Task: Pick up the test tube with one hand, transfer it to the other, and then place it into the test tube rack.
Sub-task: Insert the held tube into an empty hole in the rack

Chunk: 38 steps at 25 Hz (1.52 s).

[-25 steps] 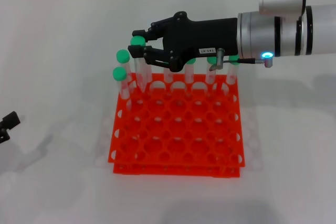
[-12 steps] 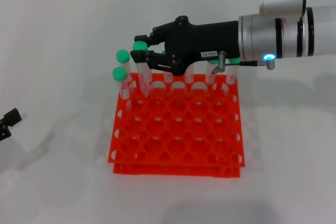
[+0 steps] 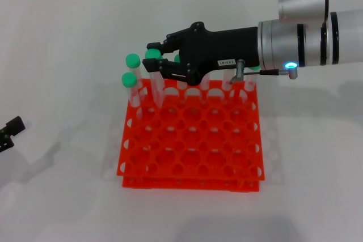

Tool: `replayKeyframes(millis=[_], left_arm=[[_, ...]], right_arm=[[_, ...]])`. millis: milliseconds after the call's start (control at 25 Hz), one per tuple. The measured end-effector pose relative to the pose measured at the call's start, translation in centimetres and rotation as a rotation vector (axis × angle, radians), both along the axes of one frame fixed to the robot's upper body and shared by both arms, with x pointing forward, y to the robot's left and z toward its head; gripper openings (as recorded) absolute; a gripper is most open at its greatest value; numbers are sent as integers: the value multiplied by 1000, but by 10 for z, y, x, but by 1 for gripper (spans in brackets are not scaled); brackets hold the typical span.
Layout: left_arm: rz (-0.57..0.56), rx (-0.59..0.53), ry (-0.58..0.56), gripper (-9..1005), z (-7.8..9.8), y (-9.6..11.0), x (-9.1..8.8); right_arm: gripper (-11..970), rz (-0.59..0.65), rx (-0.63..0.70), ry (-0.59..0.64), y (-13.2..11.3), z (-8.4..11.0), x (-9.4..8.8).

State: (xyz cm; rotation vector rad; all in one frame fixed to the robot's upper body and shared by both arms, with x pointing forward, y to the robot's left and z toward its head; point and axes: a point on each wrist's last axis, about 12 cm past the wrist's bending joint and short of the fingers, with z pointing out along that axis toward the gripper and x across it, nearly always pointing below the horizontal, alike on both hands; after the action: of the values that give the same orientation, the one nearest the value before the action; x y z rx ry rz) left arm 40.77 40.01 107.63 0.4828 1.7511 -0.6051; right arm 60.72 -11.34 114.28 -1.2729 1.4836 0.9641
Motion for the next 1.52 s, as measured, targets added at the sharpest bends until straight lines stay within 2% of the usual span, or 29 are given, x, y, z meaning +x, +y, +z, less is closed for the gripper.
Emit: replayKeyframes(millis=[1000,1520], left_arm=[[-20,-1,1,895,-3,-6,10],[-27,3,5,895,-3,-7,12]], right_arm=[[264,-54,-41,4,-6,-16,-3],[265,-40,-60,-2,-2,-16,-3]])
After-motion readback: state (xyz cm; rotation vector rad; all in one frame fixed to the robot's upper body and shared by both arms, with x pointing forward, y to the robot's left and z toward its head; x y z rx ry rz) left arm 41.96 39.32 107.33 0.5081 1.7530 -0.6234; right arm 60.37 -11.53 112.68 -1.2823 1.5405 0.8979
